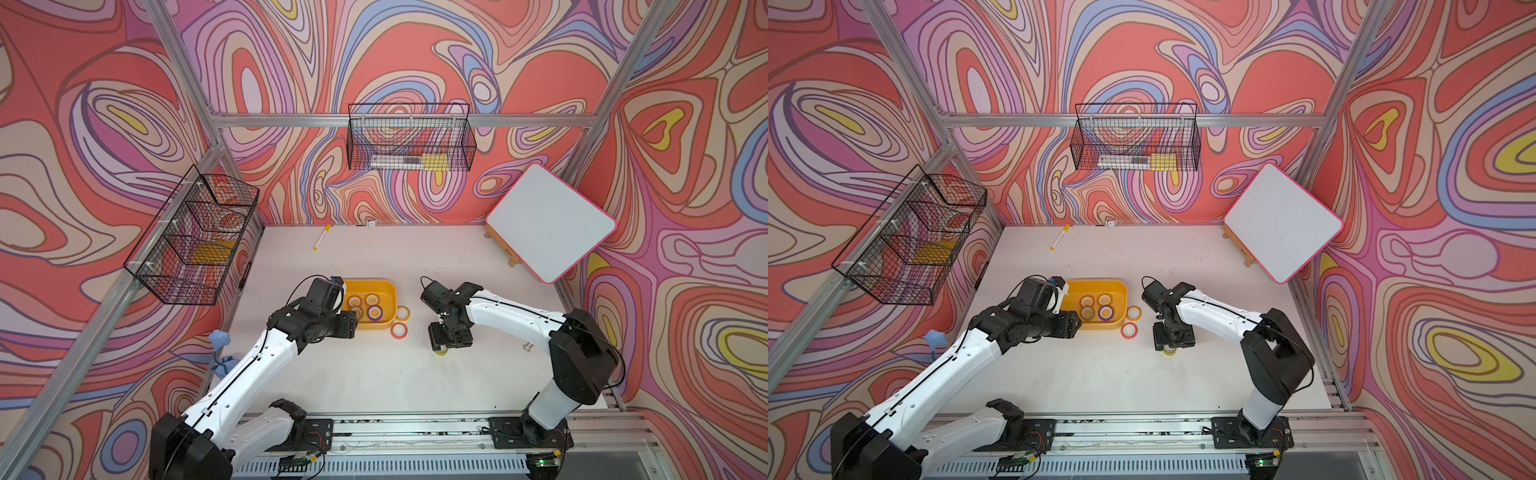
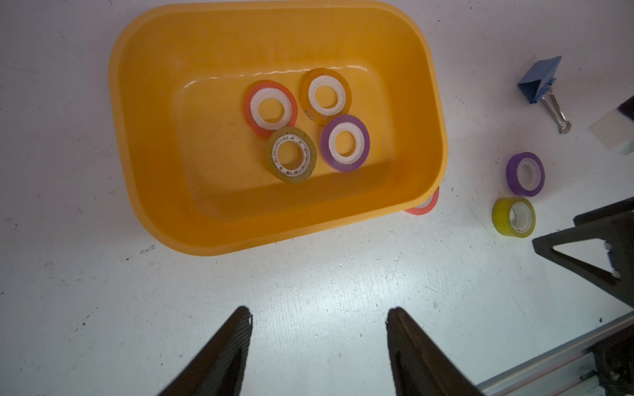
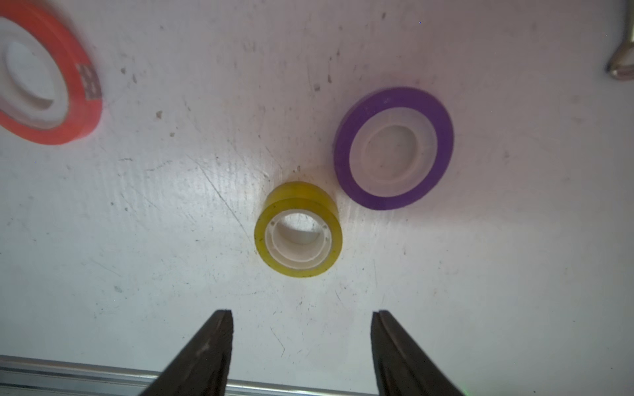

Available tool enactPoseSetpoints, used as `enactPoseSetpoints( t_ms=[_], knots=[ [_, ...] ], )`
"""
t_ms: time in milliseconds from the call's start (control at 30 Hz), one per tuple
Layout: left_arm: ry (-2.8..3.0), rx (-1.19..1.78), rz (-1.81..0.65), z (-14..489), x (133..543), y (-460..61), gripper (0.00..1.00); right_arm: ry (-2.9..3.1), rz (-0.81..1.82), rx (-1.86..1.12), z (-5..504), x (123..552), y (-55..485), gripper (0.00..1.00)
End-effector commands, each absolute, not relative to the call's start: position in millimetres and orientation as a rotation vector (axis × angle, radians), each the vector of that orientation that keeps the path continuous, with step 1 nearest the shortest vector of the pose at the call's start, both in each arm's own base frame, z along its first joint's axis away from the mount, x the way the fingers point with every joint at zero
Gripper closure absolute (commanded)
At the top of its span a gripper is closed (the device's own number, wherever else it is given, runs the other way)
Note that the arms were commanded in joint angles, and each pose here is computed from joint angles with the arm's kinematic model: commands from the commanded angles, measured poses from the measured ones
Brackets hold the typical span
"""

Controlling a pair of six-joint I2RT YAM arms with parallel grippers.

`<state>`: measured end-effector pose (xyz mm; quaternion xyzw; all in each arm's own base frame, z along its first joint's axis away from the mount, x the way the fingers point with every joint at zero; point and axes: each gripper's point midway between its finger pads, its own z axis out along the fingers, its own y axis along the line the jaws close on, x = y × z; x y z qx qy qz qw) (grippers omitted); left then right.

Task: Put the transparent tape into the storage box
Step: Pick up the tape from the center of the board.

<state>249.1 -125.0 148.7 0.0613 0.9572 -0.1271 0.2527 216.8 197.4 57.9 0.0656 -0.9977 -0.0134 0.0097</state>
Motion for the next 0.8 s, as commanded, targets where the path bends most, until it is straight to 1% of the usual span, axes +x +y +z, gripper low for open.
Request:
enactPoseSetpoints(
  t_ms=[0,200,333,767],
  knots=[
    [2.571,0.176,-0.322,155,254,-124,0.32,-3.138,-0.037,0.2,61,226,202,0.32],
    [2.563,0.169,-0.303,154,254,-121,0.33,-3.127,-0.039,0.162,51,229,207,0.32],
    [2.563,0.171,-0.297,155,254,-120,0.33,-3.134,-0.051,0.144,46,233,211,0.37],
    [2.562,0.172,-0.263,155,253,-115,0.33,-3.12,-0.05,0.039,25,240,204,0.38]
  ],
)
